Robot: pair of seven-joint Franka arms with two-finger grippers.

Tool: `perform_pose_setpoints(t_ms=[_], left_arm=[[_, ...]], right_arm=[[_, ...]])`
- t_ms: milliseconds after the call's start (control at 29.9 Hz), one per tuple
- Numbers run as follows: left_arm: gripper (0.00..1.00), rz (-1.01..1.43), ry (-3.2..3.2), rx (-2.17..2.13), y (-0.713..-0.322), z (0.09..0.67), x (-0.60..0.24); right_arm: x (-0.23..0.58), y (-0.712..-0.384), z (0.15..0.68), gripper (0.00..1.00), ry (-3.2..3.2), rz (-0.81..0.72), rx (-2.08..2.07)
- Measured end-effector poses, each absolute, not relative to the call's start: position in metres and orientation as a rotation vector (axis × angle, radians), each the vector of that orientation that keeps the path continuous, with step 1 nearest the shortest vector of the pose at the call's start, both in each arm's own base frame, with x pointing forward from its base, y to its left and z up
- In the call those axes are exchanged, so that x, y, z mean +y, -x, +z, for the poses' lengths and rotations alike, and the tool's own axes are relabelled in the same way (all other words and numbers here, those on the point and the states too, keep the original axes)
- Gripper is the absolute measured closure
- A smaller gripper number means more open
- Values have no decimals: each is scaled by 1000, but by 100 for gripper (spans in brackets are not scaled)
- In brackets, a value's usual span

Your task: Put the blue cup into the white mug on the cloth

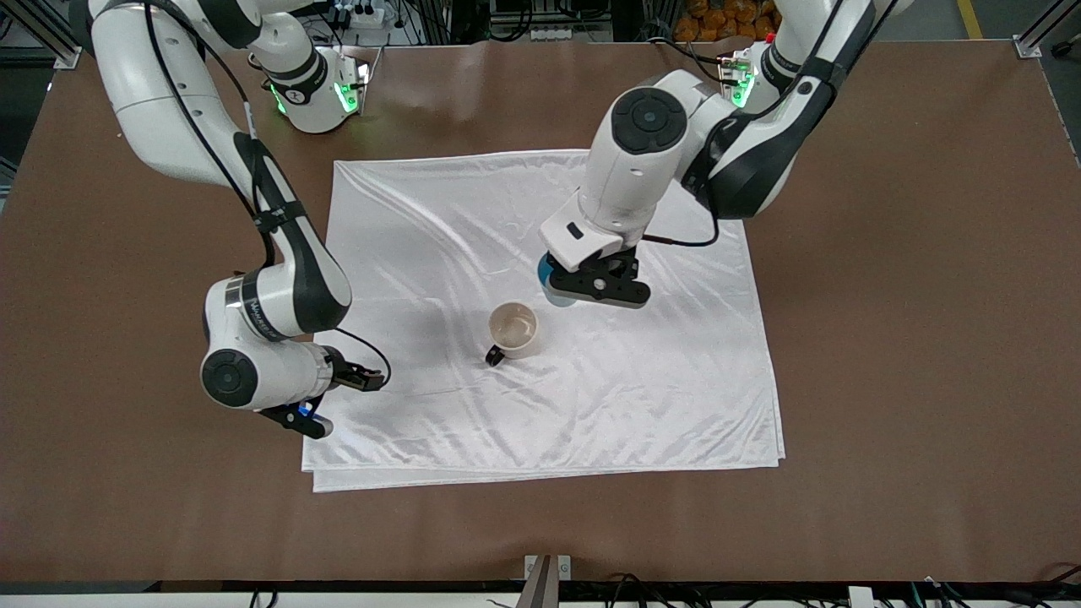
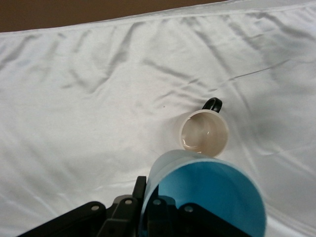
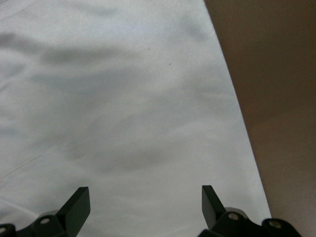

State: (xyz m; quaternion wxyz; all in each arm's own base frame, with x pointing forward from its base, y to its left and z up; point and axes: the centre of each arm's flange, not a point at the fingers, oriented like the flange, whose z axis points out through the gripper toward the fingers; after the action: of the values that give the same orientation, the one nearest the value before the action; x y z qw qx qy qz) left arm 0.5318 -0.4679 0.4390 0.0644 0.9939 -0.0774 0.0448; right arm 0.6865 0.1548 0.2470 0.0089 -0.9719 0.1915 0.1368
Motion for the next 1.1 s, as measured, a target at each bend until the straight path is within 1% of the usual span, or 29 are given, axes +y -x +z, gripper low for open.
perform_pose_setpoints(t_ms=[301, 534, 668, 835, 1102], left_arm=[[96, 169, -2995, -247, -519, 394, -509], [96, 233, -3025, -277, -518, 354, -527], [96, 268, -3025, -280, -522, 334, -531], [96, 269, -3029, -273, -527, 322, -530], [96, 279, -3020, -272, -529, 316, -531]], right_arm=[[97, -689, 235, 0, 3034, 461, 502], [83, -682, 231, 0, 3032, 457, 480], [89, -669, 232, 0, 3036, 402, 468], [94, -642, 232, 0, 3046, 344, 453], [93, -603, 244, 0, 3063, 349, 441]])
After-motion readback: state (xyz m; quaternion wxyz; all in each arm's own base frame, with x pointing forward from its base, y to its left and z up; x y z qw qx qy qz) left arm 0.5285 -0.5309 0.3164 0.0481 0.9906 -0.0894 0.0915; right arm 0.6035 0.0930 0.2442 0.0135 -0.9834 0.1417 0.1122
